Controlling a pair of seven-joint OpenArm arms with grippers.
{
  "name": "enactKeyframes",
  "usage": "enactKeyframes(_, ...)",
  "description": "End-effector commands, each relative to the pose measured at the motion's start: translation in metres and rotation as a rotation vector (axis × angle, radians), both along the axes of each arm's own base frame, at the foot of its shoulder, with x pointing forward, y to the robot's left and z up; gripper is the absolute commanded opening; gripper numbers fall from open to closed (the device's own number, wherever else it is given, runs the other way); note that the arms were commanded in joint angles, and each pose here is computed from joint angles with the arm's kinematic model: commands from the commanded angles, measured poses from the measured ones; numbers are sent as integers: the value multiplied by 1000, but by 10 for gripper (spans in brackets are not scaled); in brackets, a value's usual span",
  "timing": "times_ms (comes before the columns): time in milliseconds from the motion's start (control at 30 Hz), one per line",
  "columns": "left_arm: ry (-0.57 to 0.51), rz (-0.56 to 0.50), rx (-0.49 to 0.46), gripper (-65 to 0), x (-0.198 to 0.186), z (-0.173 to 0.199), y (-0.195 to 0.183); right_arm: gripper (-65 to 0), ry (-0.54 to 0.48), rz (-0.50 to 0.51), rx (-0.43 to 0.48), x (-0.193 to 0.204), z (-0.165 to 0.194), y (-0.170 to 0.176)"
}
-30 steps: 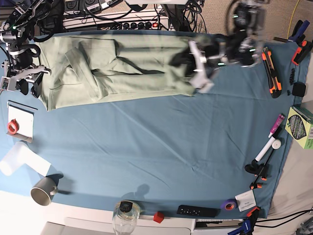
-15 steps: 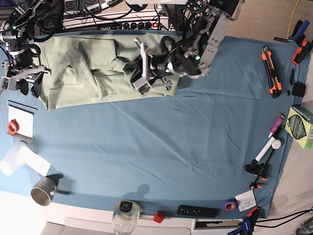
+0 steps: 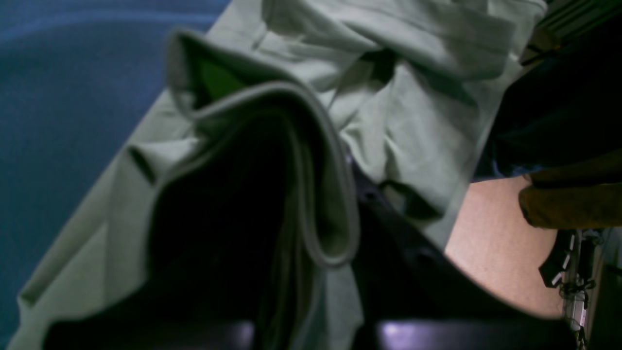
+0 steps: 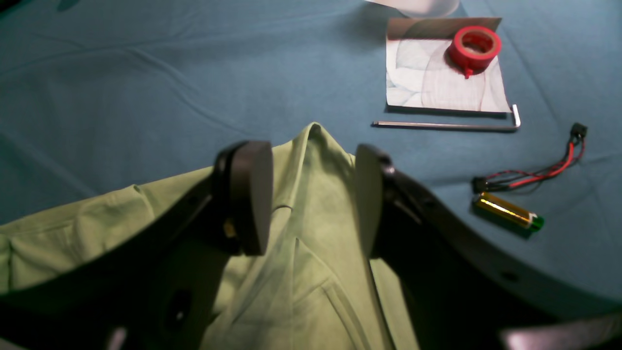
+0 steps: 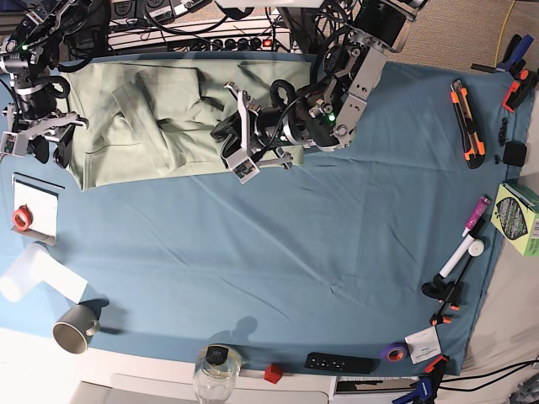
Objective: Fold the T-shirt properly
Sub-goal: 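Carry the shirt end with the left gripper toward the right gripper, then lower the folded end onto the shirt and open the left gripper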
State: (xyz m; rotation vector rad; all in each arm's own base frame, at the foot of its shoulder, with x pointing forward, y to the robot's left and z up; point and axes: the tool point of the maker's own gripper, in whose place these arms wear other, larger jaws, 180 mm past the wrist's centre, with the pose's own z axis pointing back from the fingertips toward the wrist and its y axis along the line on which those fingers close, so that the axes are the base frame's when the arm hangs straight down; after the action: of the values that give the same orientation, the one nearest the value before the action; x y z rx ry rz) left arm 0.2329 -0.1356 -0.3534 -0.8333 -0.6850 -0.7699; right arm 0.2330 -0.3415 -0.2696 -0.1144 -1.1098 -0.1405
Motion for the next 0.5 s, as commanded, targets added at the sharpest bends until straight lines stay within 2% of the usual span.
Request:
enactKeyframes(0, -25, -6, -57, -574, 5, 17, -9, -374, -59, 9, -24, 6, 17, -2)
enactKeyframes(67, -8, -12, -79, -437, 3, 21, -13, -374, -60, 9, -23, 6, 17, -1)
enactKeyframes(133, 5, -13, -107, -373, 1, 25, -17, -374, -61, 9, -24, 6, 17, -2)
enactKeyframes(367, 21, -19, -155, -371, -2, 34, -25, -374, -61, 9, -24, 6, 17, -2)
enactKeyframes(467, 14, -66, -197, -371, -9, 42, -29, -374, -62, 9, -24, 6, 17, -2)
